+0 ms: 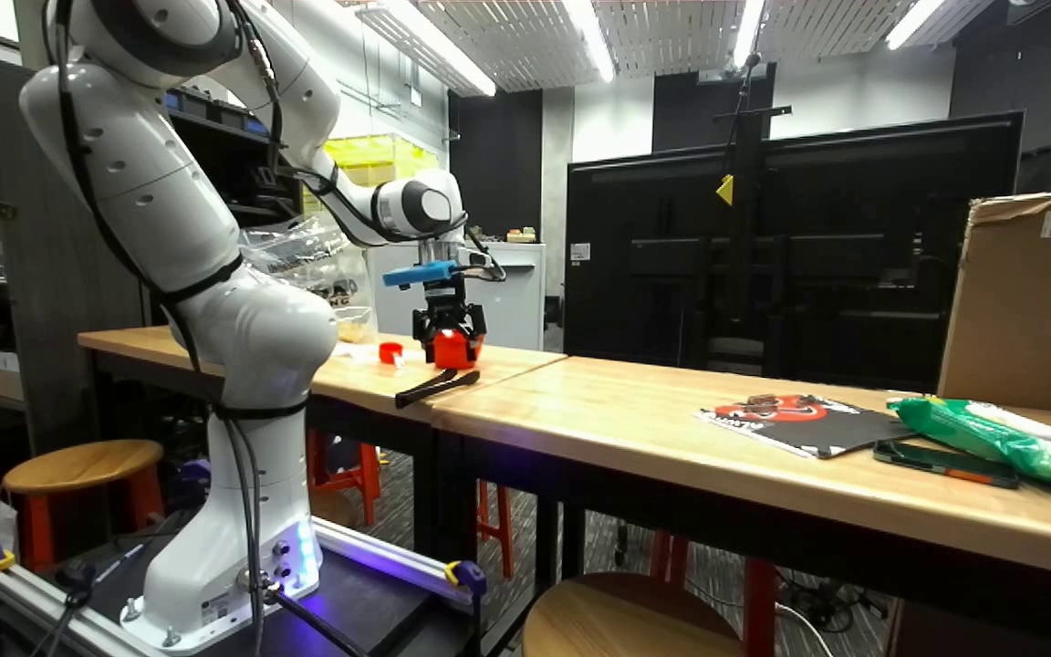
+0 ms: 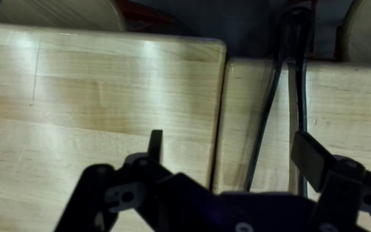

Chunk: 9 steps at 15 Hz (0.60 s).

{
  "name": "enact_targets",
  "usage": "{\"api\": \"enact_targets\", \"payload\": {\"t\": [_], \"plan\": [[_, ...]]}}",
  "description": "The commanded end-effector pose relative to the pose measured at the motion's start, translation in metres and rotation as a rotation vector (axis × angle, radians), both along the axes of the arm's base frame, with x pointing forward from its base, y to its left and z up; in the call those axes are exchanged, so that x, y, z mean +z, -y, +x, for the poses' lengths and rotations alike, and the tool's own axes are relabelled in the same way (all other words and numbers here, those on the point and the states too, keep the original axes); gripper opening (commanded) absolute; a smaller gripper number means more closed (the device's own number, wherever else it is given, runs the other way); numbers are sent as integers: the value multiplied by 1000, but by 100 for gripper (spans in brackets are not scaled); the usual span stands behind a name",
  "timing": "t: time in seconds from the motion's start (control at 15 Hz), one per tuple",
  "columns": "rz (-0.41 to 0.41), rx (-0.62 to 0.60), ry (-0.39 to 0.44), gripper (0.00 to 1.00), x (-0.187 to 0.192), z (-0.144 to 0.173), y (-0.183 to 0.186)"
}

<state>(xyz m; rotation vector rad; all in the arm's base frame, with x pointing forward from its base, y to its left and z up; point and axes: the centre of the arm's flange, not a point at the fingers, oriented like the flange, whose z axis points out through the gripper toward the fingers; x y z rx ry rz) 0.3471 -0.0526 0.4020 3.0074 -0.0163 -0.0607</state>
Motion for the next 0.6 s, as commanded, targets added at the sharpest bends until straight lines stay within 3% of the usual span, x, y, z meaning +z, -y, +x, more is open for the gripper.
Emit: {"api": "enact_targets", "payload": {"t": [0.0,0.53], "plan": [[-21,33,44,100,6,-1,-6],[-1,86,89,100,-7,8,-23]]}}
